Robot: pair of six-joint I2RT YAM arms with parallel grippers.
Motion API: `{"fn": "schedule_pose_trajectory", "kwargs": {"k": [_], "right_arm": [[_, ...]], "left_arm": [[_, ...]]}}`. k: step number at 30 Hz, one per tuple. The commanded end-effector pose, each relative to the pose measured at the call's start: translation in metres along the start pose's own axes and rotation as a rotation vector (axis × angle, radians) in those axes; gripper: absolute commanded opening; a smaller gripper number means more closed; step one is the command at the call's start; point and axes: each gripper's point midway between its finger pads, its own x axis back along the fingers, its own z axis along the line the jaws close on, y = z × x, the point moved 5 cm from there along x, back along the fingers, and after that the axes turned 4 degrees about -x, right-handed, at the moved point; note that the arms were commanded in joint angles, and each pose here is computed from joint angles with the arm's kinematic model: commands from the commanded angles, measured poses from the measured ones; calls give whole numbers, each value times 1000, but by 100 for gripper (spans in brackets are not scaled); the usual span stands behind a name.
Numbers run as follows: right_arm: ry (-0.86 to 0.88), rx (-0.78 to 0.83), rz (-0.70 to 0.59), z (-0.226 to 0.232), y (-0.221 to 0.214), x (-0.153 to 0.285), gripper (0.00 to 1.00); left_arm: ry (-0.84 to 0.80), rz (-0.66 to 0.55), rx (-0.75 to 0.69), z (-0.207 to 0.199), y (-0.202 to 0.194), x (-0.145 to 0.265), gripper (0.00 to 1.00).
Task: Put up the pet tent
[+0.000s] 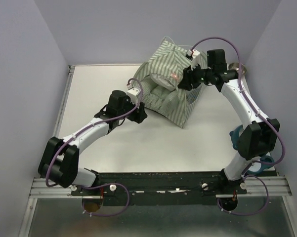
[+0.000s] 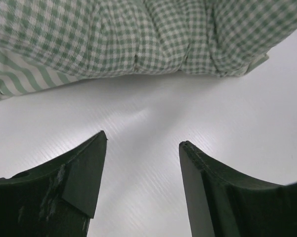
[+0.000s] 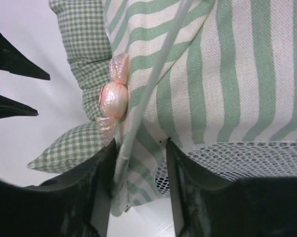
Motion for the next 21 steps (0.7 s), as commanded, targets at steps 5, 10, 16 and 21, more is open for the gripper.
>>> {"fn": "schedule_pose_trajectory", "kwargs": {"k": [5,10,16,21], "right_arm": [[-101,14,-28,-30,16,-15,20],[-79,28,-5,-32,10,-20,1],[-1,36,11,-27,5,-28,1],[11,41,31,-28,1,-30,1]], "left_arm": [[41,-104,-10,15,40,-65,65],[41,-122,-46,19,64,-114,57],[107,-109,-32,41,77,-169,51],[167,-49,-53,56,74,-206,48]]}}
